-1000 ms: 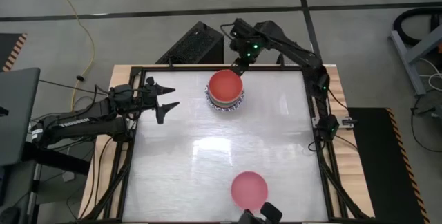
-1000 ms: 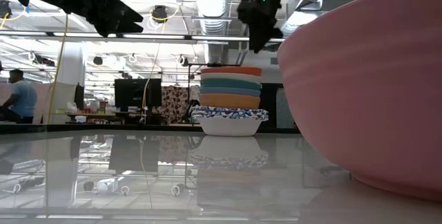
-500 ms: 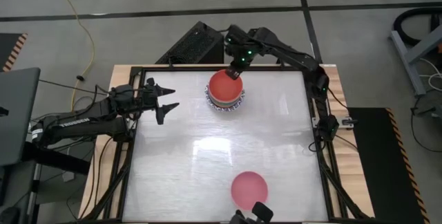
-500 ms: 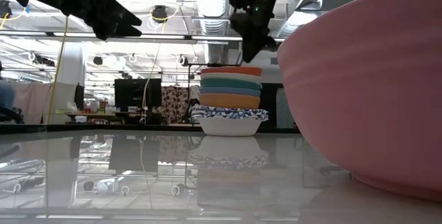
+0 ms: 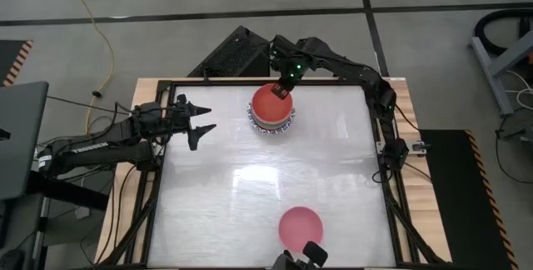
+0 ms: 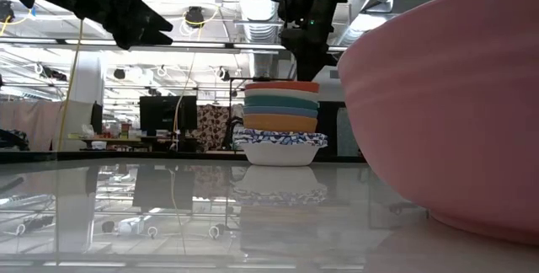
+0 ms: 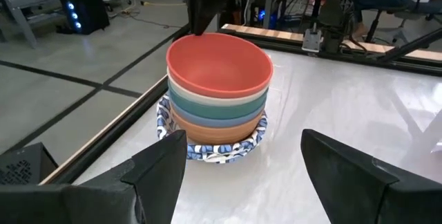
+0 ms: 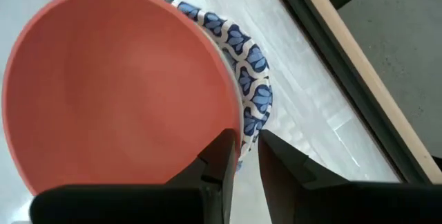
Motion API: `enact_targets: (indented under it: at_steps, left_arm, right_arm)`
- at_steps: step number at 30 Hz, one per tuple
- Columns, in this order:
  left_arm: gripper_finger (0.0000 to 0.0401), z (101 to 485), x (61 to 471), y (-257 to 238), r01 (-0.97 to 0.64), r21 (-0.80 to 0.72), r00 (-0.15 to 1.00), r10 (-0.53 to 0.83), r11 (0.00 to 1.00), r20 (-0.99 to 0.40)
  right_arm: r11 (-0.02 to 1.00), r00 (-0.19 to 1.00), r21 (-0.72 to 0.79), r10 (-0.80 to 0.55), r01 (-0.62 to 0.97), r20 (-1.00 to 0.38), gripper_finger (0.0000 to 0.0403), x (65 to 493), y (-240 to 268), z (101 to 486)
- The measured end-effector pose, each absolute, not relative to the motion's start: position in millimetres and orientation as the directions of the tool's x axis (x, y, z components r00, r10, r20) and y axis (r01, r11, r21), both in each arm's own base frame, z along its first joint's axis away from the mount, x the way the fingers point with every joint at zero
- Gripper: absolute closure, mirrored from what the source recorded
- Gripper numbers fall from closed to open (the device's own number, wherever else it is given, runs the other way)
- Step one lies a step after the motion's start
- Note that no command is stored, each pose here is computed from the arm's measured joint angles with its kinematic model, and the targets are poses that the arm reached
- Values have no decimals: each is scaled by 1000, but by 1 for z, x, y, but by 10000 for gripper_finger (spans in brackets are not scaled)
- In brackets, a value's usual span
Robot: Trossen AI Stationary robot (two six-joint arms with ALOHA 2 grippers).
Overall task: Nest bowls inside each other
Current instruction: Stack the orange bowl on top of the white bowl, then stack the pink bowl on top of the orange bowl
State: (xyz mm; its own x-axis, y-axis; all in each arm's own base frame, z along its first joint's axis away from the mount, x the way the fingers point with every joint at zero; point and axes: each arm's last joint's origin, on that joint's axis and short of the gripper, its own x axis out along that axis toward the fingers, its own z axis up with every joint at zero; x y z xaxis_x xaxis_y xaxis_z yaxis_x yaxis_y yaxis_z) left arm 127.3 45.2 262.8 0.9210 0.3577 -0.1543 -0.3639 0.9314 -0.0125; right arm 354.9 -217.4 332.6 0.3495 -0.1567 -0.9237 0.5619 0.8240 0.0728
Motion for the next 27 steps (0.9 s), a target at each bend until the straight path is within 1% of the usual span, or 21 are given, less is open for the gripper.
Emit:
enact_targets:
  at_steps: [7,16,19,23,25,27]
  left_arm:
    - [127,263,127,45,-364,-26,922,356,931,-154]
    - [127,263,127,45,-364,-25,921,356,931,-155]
    - [127,262,127,45,-364,-25,920,356,931,-163]
    - [127,262,127,45,-365,-25,919,356,931,-166]
    - [127,262,127,45,-366,-28,919,356,930,-168]
    - [127,261,127,45,-366,-33,919,356,930,-168]
  right_arm:
    - [819,385,77,-183,569,-904,317,357,-222,334]
    - [821,368,74,-172,566,-914,317,358,-222,325]
    - [823,383,74,-180,563,-906,317,354,-218,334]
    - [821,406,82,-190,565,-894,317,339,-206,358]
    - [803,393,101,-174,588,-903,317,332,-194,367]
    - [799,343,105,-131,592,-930,317,325,-177,372]
